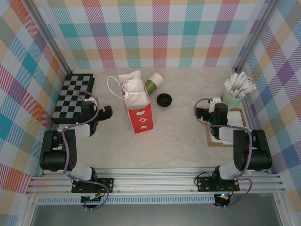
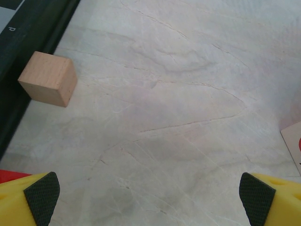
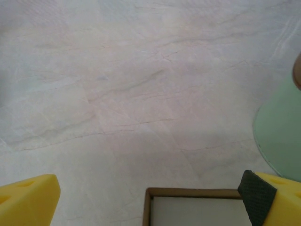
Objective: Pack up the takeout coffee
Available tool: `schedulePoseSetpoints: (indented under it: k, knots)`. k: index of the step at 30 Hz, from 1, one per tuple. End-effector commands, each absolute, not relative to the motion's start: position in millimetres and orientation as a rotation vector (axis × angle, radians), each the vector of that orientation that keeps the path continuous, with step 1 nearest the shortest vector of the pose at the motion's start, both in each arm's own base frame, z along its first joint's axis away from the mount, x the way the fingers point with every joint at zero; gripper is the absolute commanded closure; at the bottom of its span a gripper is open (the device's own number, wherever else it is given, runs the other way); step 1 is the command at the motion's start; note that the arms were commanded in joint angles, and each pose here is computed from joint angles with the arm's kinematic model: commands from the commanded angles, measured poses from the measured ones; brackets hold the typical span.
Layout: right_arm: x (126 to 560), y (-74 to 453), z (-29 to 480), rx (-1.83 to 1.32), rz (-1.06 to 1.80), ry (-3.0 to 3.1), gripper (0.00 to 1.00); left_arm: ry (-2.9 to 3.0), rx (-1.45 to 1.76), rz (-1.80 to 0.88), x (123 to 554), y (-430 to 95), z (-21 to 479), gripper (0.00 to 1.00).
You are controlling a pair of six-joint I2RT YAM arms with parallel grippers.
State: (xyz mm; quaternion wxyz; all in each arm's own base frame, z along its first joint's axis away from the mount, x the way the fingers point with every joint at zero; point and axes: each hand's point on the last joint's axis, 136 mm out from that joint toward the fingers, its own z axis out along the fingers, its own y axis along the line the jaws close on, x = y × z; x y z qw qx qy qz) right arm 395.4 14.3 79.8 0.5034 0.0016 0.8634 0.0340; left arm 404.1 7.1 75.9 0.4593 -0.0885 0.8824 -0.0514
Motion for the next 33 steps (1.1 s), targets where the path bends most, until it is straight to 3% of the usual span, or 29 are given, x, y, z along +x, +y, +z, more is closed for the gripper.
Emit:
schedulePoseSetpoints:
  k: [1, 7, 14, 33]
  knots:
    - [402, 20, 95, -0.006, 0.124, 2.006, 0.00, 2.097, -0.171, -0.128, 407, 2, 89, 0.00]
    - [395, 28, 90, -0.066, 0.161, 1.963, 0.00, 2.095, -0.154, -0.107, 390, -7, 92, 0.00]
    - [397, 24, 90, -0.043, 0.163, 1.967, 0.00, 2.059, -0.110, -0.064, 408, -7, 84, 0.00]
    - [397, 24, 90, -0.043, 0.164, 1.971, 0.00, 1.973, -0.174, 0.061, 396, 3, 79, 0.00]
